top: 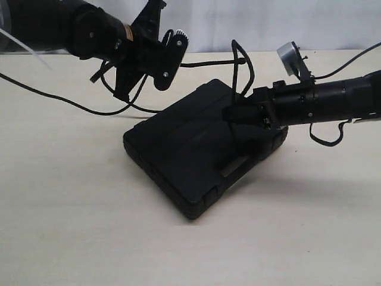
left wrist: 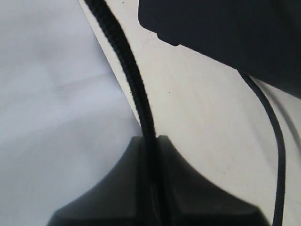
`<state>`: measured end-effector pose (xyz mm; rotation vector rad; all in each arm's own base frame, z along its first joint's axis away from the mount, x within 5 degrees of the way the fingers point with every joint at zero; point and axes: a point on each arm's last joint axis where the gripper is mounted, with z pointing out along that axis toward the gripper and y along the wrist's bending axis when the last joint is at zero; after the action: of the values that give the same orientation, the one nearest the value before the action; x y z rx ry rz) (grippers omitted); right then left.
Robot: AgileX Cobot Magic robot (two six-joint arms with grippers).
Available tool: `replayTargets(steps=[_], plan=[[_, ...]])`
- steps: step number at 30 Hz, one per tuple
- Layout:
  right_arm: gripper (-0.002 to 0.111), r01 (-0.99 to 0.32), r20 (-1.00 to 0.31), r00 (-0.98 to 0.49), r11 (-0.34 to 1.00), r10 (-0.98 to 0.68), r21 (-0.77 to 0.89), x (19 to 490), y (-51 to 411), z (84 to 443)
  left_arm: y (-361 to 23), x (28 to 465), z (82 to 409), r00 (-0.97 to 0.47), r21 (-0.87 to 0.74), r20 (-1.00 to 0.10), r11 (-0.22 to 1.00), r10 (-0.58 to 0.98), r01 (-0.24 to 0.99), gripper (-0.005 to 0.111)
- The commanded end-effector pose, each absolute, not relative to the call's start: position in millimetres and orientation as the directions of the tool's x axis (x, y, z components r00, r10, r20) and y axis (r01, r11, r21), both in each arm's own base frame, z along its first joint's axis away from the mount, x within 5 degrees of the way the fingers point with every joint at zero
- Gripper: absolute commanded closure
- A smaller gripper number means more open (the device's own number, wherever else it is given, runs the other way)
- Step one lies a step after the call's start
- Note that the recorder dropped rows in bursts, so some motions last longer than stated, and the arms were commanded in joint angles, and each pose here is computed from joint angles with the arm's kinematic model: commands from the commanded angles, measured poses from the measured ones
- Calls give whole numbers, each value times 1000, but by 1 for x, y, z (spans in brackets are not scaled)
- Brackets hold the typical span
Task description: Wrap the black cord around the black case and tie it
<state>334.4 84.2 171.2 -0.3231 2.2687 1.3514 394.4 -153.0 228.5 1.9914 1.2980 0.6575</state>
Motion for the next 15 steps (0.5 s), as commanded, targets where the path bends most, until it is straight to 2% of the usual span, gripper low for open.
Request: replayTargets(steps=[1,7,15], plan=[[104,-447,-512,-858,420,51,790,334,87,180,-160,392,232,390,769,41,-278,920,576,107],[104,-401,-465,-884,420,57,814,335,87,173,-174,387,233,409,780,11,-264,913,567,107],[104,-393,-457,-888,422,58,817,336,87,170,-194,378,234,309,748,-251,-19,918,664,107]])
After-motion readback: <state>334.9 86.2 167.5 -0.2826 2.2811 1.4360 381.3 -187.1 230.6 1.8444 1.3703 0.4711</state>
